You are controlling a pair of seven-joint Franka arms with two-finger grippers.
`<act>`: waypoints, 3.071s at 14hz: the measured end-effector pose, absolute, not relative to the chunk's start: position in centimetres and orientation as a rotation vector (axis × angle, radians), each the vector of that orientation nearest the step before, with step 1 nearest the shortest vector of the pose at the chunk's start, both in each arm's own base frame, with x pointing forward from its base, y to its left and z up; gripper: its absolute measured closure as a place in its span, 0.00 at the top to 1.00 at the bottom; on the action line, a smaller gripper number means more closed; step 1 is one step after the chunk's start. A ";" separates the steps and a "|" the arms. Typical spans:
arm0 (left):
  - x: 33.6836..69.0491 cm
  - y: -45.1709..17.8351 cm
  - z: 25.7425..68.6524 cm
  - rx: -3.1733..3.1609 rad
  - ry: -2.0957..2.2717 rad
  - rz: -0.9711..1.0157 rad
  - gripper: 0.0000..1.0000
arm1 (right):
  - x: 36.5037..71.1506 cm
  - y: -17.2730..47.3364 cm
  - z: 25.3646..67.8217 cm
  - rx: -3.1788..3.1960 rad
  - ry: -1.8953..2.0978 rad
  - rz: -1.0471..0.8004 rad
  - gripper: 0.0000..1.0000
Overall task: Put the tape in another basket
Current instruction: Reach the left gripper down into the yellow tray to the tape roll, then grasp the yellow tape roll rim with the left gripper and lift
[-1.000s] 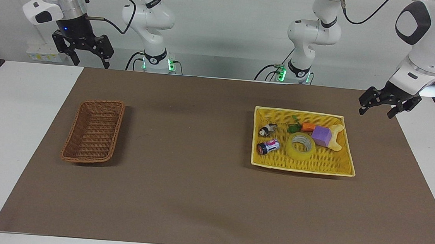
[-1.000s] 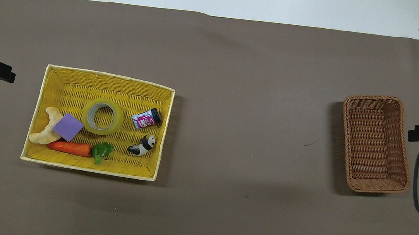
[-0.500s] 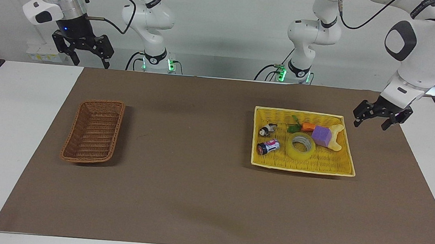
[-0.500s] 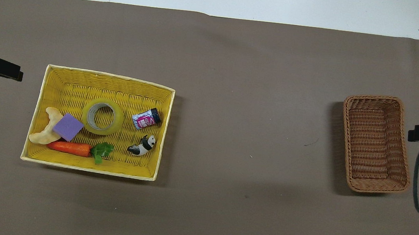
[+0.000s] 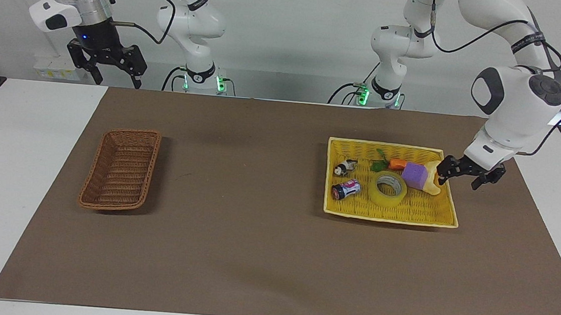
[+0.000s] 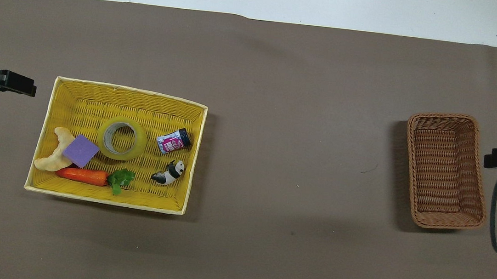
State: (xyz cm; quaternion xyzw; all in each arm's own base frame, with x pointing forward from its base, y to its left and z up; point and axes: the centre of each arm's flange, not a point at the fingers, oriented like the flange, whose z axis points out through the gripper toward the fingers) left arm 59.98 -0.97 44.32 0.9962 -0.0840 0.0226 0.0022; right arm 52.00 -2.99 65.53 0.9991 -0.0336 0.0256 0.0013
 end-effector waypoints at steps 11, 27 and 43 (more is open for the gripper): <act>55.8 -7.6 32.4 3.109 -0.444 0.013 1.00 | 52.0 -3.0 65.5 3.136 -0.105 0.080 1.00; 57.3 -7.7 36.8 3.119 -0.337 -0.015 0.22 | 52.0 -3.0 65.5 3.136 -0.105 0.080 1.00; 55.7 -23.8 46.1 2.950 0.242 0.105 0.22 | 52.0 -3.0 65.5 3.136 -0.105 0.080 1.00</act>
